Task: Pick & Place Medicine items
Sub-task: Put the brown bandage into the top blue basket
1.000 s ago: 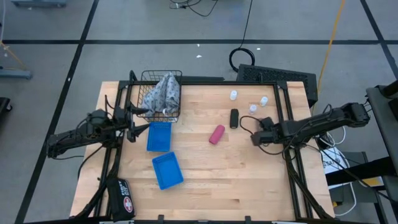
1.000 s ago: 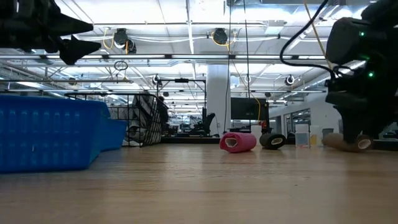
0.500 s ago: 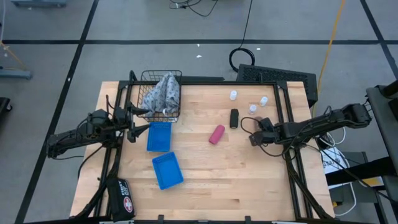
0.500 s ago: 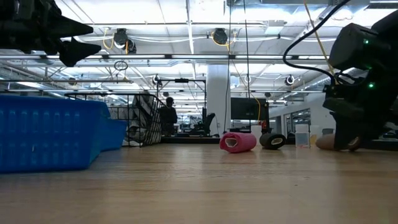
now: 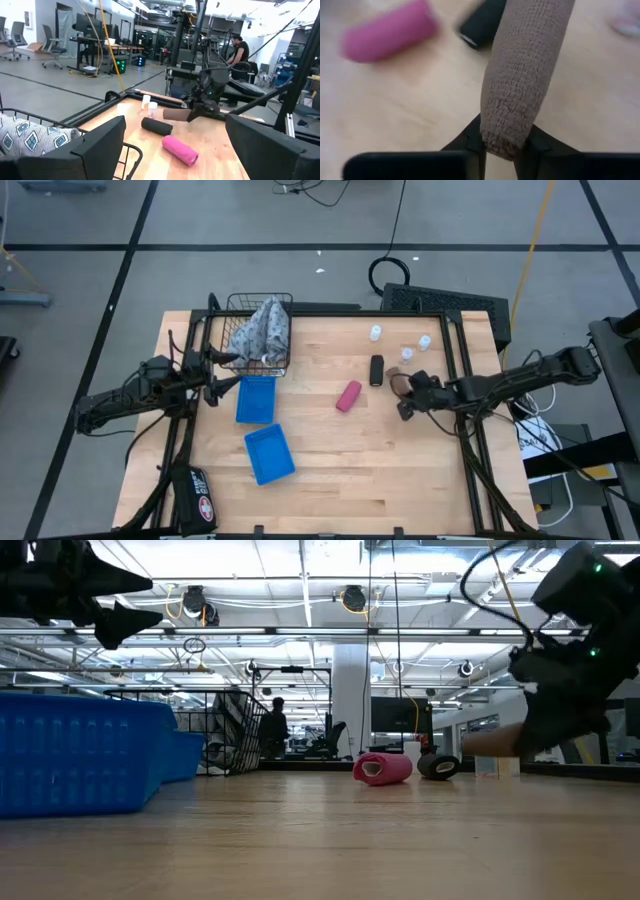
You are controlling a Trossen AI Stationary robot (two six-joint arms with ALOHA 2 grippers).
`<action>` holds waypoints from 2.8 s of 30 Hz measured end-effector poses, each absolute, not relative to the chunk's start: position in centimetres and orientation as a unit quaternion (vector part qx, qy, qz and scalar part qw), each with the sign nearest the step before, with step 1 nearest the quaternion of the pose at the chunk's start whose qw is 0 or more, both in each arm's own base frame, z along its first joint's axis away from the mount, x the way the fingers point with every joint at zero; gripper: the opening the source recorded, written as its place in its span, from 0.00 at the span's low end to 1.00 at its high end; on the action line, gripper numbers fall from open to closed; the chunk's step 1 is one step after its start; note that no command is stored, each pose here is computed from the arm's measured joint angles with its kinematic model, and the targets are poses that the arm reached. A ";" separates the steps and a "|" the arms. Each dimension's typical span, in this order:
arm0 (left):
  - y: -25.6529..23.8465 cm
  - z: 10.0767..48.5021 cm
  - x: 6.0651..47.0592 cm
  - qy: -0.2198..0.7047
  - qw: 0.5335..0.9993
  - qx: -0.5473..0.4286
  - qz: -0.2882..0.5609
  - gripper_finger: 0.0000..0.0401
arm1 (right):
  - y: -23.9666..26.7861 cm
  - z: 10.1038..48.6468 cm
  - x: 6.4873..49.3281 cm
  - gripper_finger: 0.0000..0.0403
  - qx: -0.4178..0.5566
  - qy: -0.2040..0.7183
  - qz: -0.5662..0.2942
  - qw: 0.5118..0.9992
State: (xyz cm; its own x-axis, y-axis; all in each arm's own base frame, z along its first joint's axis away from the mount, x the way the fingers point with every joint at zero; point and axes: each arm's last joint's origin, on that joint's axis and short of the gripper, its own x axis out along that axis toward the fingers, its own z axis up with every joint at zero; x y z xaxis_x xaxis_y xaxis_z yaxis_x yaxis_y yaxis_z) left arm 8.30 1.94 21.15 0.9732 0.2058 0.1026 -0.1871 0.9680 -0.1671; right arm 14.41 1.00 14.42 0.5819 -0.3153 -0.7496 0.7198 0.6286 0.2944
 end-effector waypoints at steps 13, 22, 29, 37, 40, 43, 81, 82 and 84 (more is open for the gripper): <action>2.3 21.0 9.6 -0.044 0.978 -0.178 0.100 0.88 | 3.2 18.1 17.7 0.11 0.110 0.177 -0.117 0.971; 2.8 21.6 13.4 -0.043 0.980 -0.191 0.034 0.88 | 3.8 17.3 19.7 0.10 0.020 0.165 -0.078 0.983; 3.0 22.3 18.1 0.030 0.981 -0.192 0.019 0.88 | 4.3 17.2 21.2 0.10 -0.023 0.171 -0.063 0.983; 2.2 23.8 25.9 0.093 0.983 -0.137 -0.079 0.88 | 4.8 17.6 23.3 0.10 -0.119 0.183 -0.046 0.975; 1.7 24.3 28.3 0.101 0.982 -0.122 -0.105 0.88 | 4.8 17.5 23.4 0.10 -0.130 0.185 -0.044 0.973; 1.2 24.6 30.2 0.102 0.979 -0.107 -0.142 0.88 | 4.8 17.5 23.4 0.10 -0.131 0.185 -0.045 0.973; 1.5 22.3 37.1 0.128 0.986 -0.053 -0.091 0.20 | 4.9 17.7 23.5 0.15 -0.088 0.171 -0.052 0.980; 1.6 22.3 37.1 0.128 0.987 -0.053 -0.085 0.16 | 4.9 17.7 23.5 0.17 -0.076 0.170 -0.054 0.981; 1.9 22.4 37.1 0.122 0.988 -0.055 -0.078 0.11 | 4.8 17.7 23.5 0.21 -0.052 0.170 -0.059 0.982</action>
